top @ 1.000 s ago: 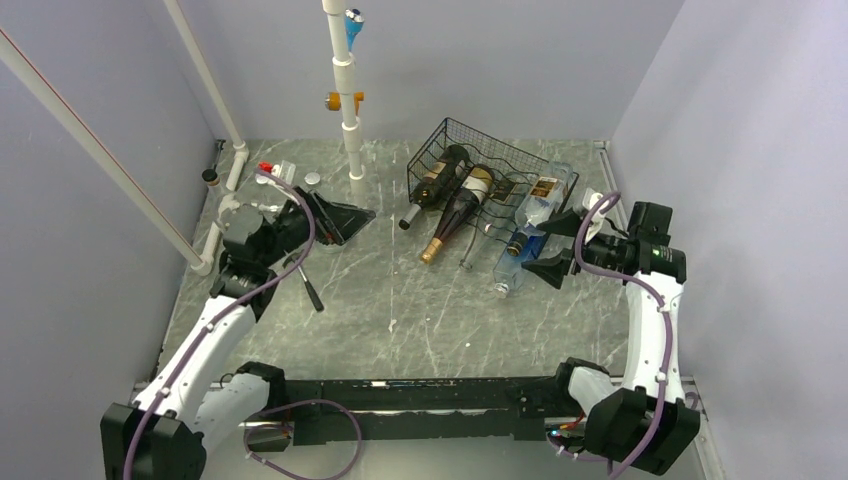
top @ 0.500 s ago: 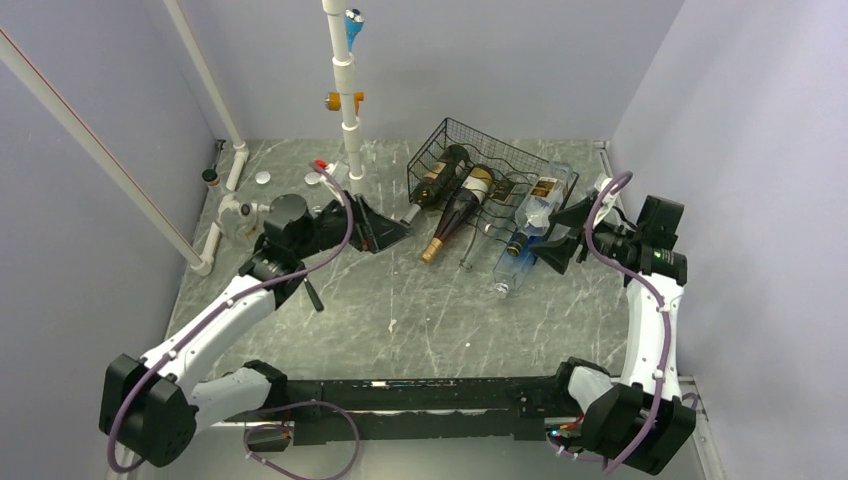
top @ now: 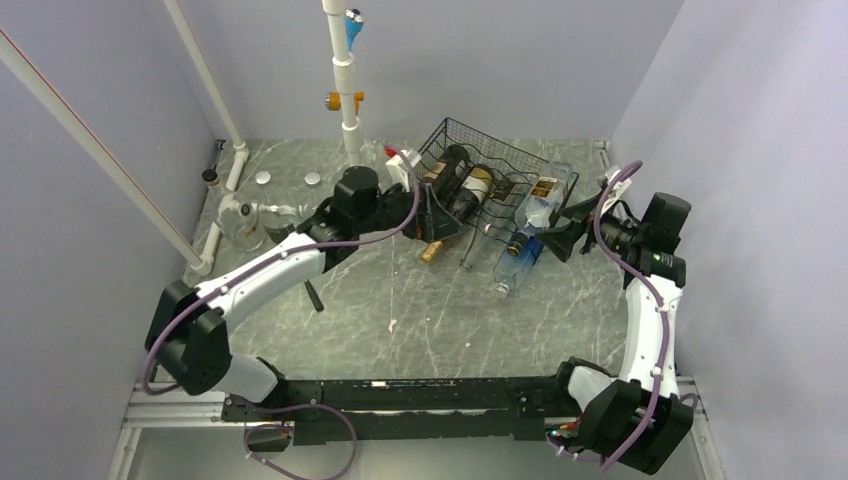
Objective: Take the wine bottle off the wine rack
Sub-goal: Pick up the wine bottle from the wine rack.
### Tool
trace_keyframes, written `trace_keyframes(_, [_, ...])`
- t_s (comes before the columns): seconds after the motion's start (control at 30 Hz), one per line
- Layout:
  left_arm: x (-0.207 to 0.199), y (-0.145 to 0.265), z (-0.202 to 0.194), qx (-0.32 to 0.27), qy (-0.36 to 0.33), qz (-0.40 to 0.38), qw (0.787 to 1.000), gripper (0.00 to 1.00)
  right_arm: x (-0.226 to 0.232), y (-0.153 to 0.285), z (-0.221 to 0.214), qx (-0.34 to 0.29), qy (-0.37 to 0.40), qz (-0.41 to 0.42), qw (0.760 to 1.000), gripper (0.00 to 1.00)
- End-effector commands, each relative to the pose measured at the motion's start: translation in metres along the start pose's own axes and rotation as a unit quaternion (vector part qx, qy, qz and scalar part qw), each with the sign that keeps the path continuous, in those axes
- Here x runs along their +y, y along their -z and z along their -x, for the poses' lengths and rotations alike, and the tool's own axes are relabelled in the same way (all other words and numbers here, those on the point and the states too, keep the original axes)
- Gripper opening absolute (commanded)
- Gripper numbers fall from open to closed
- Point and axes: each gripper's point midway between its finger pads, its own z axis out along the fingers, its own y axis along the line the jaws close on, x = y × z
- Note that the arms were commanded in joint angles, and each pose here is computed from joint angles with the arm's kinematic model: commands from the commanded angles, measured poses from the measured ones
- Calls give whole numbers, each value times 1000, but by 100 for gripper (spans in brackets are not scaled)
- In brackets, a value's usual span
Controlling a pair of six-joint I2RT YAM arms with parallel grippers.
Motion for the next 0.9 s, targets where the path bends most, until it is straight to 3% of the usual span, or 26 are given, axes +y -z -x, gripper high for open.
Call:
trace_keyframes(0.0, [-12, -23, 4, 12, -24, -6, 1000, 100, -13, 2, 7, -11, -6, -36, 999, 100])
trace_keyframes(0.37, [-8, -72, -16, 59, -28, 7, 998, 100, -46, 7, 7, -10, -42, -131, 990, 100])
trace_keyframes(0.87, [4, -117, -10, 47, -58, 55, 996, 99, -77, 16, 2, -17, -78, -223, 972, 100])
